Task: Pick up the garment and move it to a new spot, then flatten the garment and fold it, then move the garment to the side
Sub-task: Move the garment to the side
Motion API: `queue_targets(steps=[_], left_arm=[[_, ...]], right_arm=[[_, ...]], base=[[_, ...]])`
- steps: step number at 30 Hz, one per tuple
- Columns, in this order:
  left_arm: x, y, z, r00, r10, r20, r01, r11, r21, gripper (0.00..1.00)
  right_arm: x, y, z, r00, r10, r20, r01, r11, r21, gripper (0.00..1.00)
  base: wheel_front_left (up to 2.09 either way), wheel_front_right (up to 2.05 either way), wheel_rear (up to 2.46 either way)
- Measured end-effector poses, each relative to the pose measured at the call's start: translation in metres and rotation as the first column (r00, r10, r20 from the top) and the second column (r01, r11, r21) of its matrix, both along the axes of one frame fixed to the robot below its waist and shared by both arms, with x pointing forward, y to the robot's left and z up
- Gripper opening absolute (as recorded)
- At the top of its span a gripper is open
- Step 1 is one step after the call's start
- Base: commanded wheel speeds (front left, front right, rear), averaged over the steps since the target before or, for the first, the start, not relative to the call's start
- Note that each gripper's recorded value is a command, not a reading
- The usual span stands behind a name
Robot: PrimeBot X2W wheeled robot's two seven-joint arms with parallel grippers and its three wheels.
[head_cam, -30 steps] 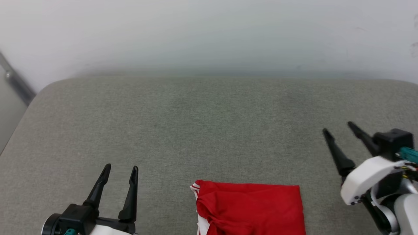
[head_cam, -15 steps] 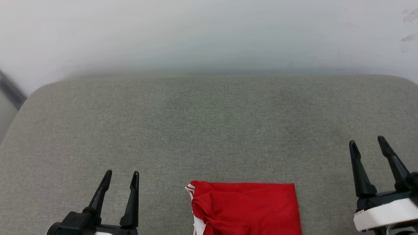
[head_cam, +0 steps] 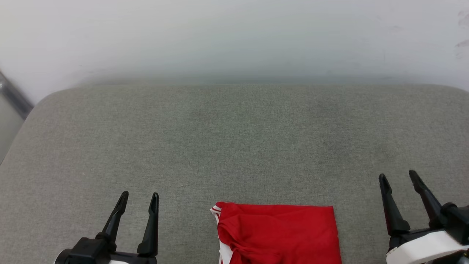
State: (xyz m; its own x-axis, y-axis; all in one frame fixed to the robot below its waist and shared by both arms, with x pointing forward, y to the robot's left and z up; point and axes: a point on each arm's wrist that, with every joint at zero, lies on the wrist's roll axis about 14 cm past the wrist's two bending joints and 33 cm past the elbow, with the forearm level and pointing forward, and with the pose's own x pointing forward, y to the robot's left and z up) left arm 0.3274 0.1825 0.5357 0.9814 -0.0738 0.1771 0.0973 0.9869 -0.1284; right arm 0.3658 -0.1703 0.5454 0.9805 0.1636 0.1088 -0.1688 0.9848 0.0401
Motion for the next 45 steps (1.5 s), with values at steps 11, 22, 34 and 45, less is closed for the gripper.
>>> queue_targets(steps=[11,22,34,45], left_arm=[[0.010,0.000,-0.009,1.000,0.002,-0.029,-0.002,1.000,-0.001,1.00],[0.014,0.006,-0.018,0.997,0.033,-0.063,-0.034,0.999,-0.002,1.00],[0.014,0.008,-0.028,0.994,0.046,-0.095,-0.046,0.999,0.001,1.00],[0.028,-0.039,-0.027,0.991,-0.109,-0.083,0.106,0.994,-0.034,1.00]], right_arm=[[-0.027,0.034,-0.106,0.767,0.161,-0.621,-0.204,0.979,0.002,1.00],[-0.038,0.068,-0.154,0.483,0.221,-0.847,-0.278,0.956,0.091,1.00],[-0.032,0.089,-0.185,0.426,0.206,-0.881,-0.397,0.918,0.023,0.00],[0.010,0.033,-0.136,0.673,0.016,-0.739,-0.448,0.805,-0.390,0.00]], base=[[0.00,0.00,0.00],[0.00,0.00,0.00],[0.00,0.00,0.00],[0.00,0.00,0.00]])
